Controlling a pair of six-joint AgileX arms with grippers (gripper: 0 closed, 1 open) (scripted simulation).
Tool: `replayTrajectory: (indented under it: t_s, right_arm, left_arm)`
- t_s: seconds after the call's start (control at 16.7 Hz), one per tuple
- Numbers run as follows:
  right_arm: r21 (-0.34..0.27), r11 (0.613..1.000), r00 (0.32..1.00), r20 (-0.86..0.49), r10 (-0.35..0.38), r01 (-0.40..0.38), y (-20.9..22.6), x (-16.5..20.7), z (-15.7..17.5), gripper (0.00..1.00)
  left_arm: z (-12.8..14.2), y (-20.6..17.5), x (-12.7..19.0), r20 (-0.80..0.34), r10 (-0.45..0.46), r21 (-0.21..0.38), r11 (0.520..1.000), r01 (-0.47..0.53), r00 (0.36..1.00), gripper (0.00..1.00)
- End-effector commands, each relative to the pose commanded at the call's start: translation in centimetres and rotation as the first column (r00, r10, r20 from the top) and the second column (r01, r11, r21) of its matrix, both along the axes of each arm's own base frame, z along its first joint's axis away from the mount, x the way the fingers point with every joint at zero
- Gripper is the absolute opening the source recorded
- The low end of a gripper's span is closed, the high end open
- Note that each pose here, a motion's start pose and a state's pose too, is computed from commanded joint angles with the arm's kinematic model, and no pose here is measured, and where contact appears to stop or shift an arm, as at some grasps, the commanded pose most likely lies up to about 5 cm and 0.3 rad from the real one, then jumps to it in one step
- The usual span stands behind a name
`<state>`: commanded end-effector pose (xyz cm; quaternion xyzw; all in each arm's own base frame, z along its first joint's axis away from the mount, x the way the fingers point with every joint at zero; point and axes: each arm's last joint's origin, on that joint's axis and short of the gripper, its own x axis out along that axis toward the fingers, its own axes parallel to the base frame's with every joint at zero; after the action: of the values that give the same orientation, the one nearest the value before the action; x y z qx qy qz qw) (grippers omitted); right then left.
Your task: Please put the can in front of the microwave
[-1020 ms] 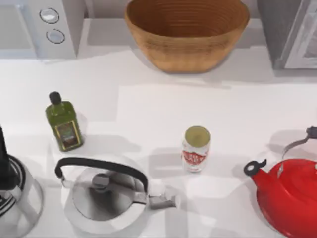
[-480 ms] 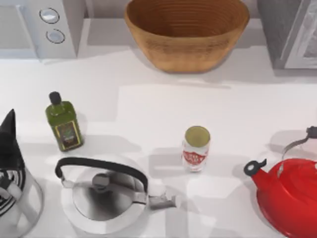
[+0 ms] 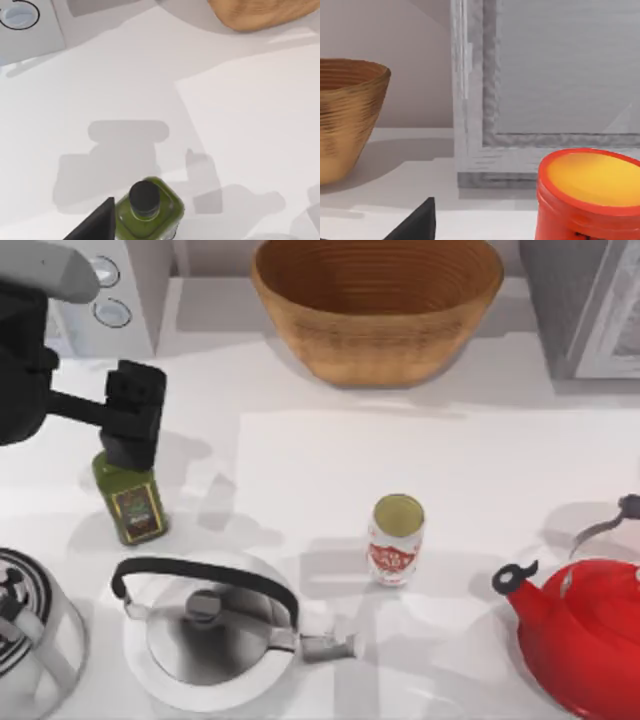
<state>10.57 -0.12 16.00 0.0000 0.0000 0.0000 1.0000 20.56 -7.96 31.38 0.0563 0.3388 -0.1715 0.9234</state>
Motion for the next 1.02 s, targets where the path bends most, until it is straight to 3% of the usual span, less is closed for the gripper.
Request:
replayTrajectory:
  t_s: [0.24, 0.48, 0.78, 1.02]
  right_arm:
    - [0.000, 1.000, 1.000, 0.000, 0.000, 0.000, 0.0, 0.0, 0.0, 1.00]
    - [0.000, 1.000, 1.000, 0.000, 0.000, 0.000, 0.0, 0.0, 0.0, 1.00]
    - [0.000, 1.000, 1.000, 0.000, 0.000, 0.000, 0.0, 0.0, 0.0, 1.00]
    - [0.000, 1.000, 1.000, 0.000, 0.000, 0.000, 0.0, 0.0, 0.0, 1.00]
  left_arm:
    - [0.8, -6.9, 5.8, -0.255, -0.125, 0.097, 0.983, 0.154, 0.959, 1.00]
    - [-1.8, -14.9, 9.7, -0.472, -0.193, 0.181, 0.933, 0.309, 0.860, 1.00]
    - [-6.8, -22.9, 11.0, -0.648, -0.204, 0.253, 0.851, 0.459, 0.734, 1.00]
    - [-9.4, -25.8, 10.7, -0.707, -0.193, 0.277, 0.810, 0.517, 0.681, 1.00]
